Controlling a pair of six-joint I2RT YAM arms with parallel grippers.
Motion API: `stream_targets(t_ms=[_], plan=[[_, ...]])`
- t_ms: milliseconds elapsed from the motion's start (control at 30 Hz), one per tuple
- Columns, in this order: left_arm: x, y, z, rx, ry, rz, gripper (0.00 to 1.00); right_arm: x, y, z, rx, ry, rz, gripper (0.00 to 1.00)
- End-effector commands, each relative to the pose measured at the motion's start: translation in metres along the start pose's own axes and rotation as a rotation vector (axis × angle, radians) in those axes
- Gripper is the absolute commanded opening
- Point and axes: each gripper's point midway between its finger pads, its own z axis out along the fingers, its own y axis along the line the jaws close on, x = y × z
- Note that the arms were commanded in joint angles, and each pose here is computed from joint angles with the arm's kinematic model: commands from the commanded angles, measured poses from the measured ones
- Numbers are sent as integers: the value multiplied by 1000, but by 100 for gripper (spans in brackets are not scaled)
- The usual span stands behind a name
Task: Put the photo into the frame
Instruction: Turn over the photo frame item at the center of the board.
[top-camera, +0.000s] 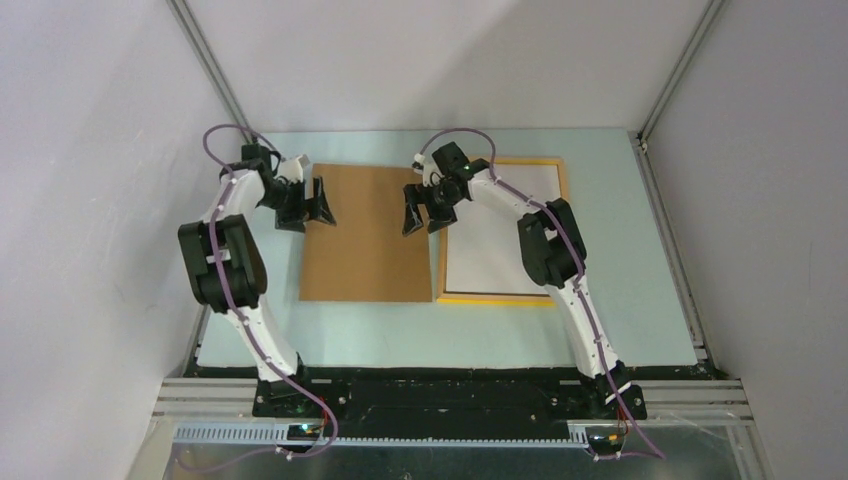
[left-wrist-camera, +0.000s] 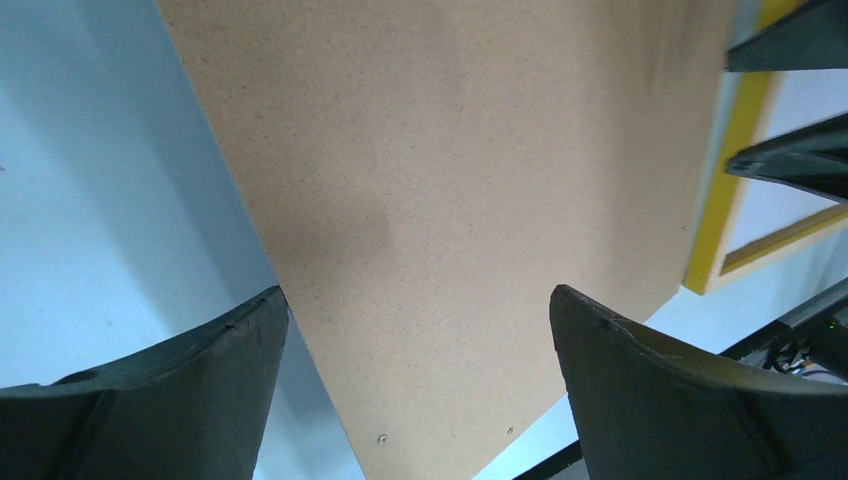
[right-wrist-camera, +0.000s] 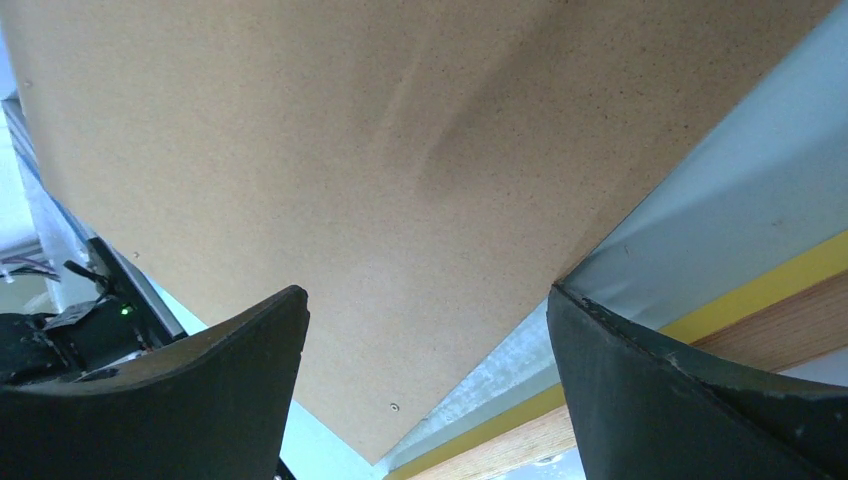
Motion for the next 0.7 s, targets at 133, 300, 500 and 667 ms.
stream_targets(t_ms=[133, 300, 500, 667], plan=[[-10, -131, -52, 451, -112, 122, 99, 22, 38, 23, -260, 69, -1, 91], [-9, -146, -66, 489, -134, 151, 99, 25, 41, 24, -334, 84, 0, 91], [-6, -160, -80, 509, -156, 170, 99, 29, 48, 21, -439, 103, 5, 90], [-5, -166, -84, 498, -160, 180, 97, 31, 49, 22, -472, 105, 11, 90]])
